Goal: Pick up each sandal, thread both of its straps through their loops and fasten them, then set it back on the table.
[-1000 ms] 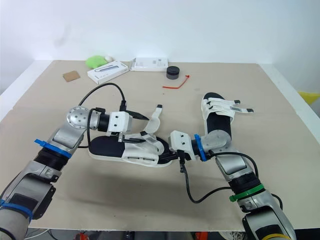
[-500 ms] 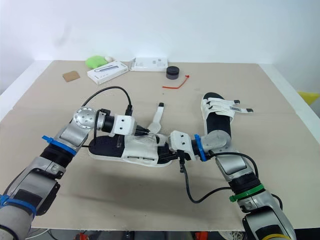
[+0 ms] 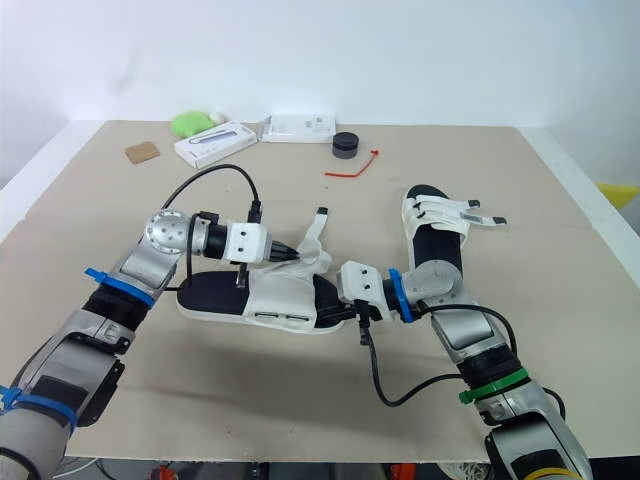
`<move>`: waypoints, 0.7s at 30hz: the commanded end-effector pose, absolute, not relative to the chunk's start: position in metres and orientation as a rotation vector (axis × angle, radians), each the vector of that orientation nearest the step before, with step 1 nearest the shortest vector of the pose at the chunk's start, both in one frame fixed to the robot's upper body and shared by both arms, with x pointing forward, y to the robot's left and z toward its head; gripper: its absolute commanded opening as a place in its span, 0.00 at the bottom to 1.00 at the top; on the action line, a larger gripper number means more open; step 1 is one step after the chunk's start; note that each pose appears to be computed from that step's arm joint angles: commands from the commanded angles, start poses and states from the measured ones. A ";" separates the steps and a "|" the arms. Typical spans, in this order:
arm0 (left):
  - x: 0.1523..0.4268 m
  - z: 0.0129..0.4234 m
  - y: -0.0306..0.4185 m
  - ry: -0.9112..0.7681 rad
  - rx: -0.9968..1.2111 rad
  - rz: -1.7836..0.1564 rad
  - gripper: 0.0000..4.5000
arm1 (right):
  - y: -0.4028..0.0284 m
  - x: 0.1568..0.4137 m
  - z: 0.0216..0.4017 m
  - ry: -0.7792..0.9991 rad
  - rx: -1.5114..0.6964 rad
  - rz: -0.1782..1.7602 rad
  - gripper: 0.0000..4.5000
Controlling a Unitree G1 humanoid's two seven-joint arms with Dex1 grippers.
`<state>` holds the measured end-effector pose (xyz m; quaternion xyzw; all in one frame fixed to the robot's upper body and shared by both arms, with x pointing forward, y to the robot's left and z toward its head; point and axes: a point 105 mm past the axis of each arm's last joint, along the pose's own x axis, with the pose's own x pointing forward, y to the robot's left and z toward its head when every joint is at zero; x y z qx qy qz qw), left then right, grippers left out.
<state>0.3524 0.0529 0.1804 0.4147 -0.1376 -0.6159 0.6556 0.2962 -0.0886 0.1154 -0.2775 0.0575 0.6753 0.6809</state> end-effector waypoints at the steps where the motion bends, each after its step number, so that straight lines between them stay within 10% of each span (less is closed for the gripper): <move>1: 0.340 0.214 0.052 -0.471 0.912 -1.386 0.01 | -0.090 0.297 0.120 0.115 -0.646 1.508 0.00; 21: 0.242 0.186 0.084 -0.430 0.941 -1.723 0.01 | -0.087 0.297 0.118 0.118 -0.654 1.533 0.00</move>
